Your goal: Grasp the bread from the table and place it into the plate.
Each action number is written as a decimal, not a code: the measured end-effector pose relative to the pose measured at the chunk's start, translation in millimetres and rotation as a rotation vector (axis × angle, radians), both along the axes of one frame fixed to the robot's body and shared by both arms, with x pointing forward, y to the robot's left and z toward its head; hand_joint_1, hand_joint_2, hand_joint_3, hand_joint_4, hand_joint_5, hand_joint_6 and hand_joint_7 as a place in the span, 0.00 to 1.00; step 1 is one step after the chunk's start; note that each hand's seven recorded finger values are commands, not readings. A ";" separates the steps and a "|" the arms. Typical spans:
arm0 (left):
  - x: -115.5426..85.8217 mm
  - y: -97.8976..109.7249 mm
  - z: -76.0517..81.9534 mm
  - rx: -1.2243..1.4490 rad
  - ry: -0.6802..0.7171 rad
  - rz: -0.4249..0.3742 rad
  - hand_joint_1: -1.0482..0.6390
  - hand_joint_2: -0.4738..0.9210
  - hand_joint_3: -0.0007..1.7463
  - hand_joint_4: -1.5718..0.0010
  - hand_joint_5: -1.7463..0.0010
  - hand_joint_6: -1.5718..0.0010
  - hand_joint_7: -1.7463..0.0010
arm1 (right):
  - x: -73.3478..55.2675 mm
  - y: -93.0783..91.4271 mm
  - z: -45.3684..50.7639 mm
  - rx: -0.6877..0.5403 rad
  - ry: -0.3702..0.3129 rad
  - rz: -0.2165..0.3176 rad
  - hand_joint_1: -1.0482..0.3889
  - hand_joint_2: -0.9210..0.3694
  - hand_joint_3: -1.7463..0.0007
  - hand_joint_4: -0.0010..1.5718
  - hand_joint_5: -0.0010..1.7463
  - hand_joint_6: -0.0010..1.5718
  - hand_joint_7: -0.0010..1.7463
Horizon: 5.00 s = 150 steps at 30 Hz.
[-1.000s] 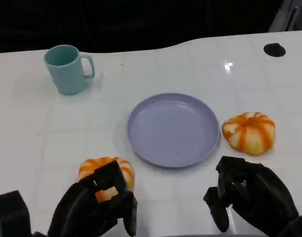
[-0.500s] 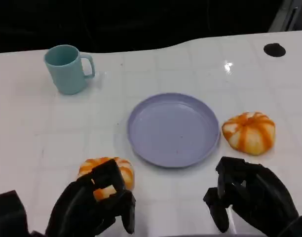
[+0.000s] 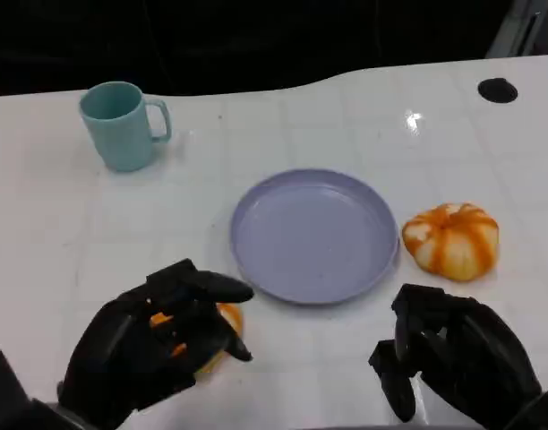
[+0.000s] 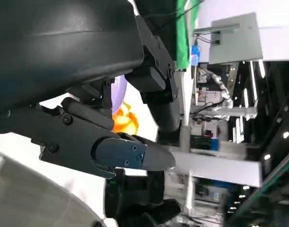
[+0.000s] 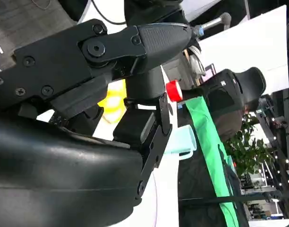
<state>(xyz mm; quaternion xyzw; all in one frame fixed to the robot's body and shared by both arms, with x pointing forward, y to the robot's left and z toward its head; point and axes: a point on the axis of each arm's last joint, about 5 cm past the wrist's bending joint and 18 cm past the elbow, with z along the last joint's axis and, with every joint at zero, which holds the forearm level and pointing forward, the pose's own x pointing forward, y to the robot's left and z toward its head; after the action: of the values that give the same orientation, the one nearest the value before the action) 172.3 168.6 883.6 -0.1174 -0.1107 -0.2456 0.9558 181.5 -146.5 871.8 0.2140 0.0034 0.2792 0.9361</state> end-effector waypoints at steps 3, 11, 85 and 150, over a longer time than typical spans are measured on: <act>0.2 5.3 3.9 0.100 -0.054 0.007 0.19 1.00 0.14 0.78 0.49 0.73 0.95 | -0.1 0.1 -0.1 -0.001 0.000 0.000 0.06 0.00 0.83 0.76 0.93 0.66 0.84; 6.1 22.7 23.1 0.439 -0.216 0.041 0.23 1.00 0.04 0.84 0.58 0.76 0.98 | -0.7 0.9 -0.8 -0.022 0.001 -0.012 0.06 0.00 0.81 0.76 0.95 0.67 0.85; 68.7 -3.4 -26.5 1.514 -0.603 0.247 0.47 0.97 0.29 0.48 0.00 0.54 0.18 | -4.4 -0.2 1.7 -0.013 0.000 -0.011 0.06 0.00 0.82 0.76 0.94 0.67 0.84; 138.2 -88.5 52.3 1.219 -0.574 0.094 0.45 0.89 0.27 0.55 0.13 0.45 0.65 | -9.6 -1.5 1.1 -0.009 0.012 -0.009 0.07 0.00 0.81 0.76 0.94 0.66 0.86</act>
<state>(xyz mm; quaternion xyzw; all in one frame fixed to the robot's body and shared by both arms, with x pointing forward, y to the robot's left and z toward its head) 310.5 80.1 935.9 0.5177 -0.2070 -0.2438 0.7935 171.9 -148.0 872.9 0.2113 0.0094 0.2736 0.9383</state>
